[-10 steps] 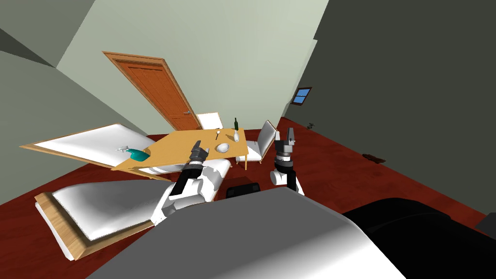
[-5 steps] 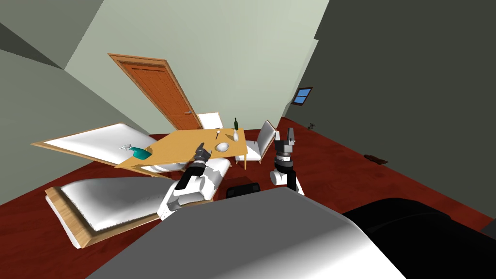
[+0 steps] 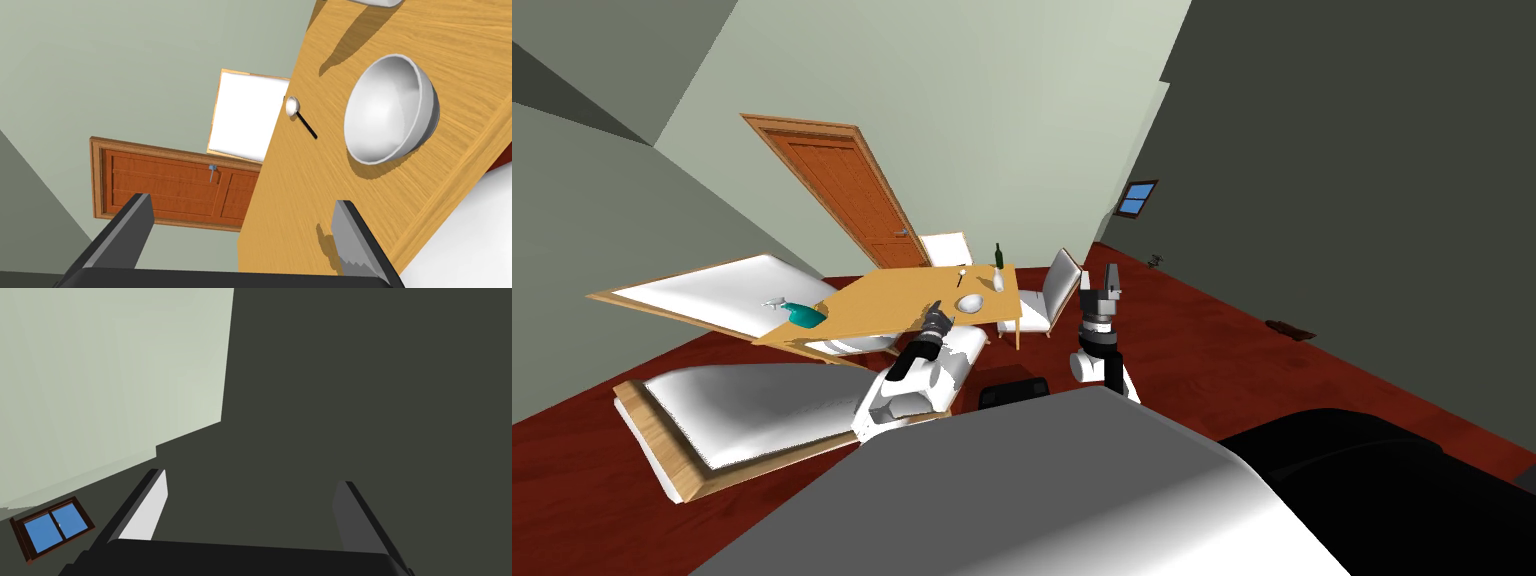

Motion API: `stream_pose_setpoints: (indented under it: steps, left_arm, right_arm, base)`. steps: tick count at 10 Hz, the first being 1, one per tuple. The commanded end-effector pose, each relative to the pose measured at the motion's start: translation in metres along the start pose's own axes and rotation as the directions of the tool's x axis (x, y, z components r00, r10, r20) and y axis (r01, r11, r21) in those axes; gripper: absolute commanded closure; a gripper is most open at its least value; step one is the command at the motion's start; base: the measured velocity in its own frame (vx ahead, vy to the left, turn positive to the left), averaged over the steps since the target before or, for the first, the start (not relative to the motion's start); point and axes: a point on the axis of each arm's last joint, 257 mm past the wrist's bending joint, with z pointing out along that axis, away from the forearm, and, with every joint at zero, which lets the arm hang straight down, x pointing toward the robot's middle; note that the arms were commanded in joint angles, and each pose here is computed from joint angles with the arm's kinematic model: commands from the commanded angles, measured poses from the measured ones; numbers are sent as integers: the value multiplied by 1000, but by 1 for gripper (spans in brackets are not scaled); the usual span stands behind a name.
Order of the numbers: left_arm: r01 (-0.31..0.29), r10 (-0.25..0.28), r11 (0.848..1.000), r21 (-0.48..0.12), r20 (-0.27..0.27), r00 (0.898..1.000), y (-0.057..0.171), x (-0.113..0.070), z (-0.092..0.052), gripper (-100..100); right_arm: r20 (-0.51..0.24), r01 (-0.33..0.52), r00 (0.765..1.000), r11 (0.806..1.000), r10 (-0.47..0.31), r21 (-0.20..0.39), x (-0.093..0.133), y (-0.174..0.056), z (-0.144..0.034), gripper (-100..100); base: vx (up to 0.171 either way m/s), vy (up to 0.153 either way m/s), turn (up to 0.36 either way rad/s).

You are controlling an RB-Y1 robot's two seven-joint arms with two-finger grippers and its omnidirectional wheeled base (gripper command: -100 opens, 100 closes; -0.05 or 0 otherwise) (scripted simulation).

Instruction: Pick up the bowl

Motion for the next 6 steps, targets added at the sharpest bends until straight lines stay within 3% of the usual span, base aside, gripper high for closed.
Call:
stream_pose_setpoints:
  steps: [1,4,5,6]
  left_arm:
    - [11,-10,999,-38,10,1000,11,-1,2,-100]
    - [41,-38,990,-134,31,999,41,-3,11,-100]
    - [41,-37,989,-139,33,999,42,-3,11,-100]
    - [54,-46,981,-185,43,998,57,-4,14,-100]
  right_arm:
    - [0,0,1000,1000,0,0,0,0,0,0]
    - [0,0,1000,1000,0,0,0,0,0,0]
    - [0,0,1000,1000,0,0,0,0,0,0]
    - [0,0,1000,1000,0,0,0,0,0,0]
  base:
    - [4,-14,3]
    - [14,-8,-5]
    - [21,-1,-7]
    - [33,7,-18]
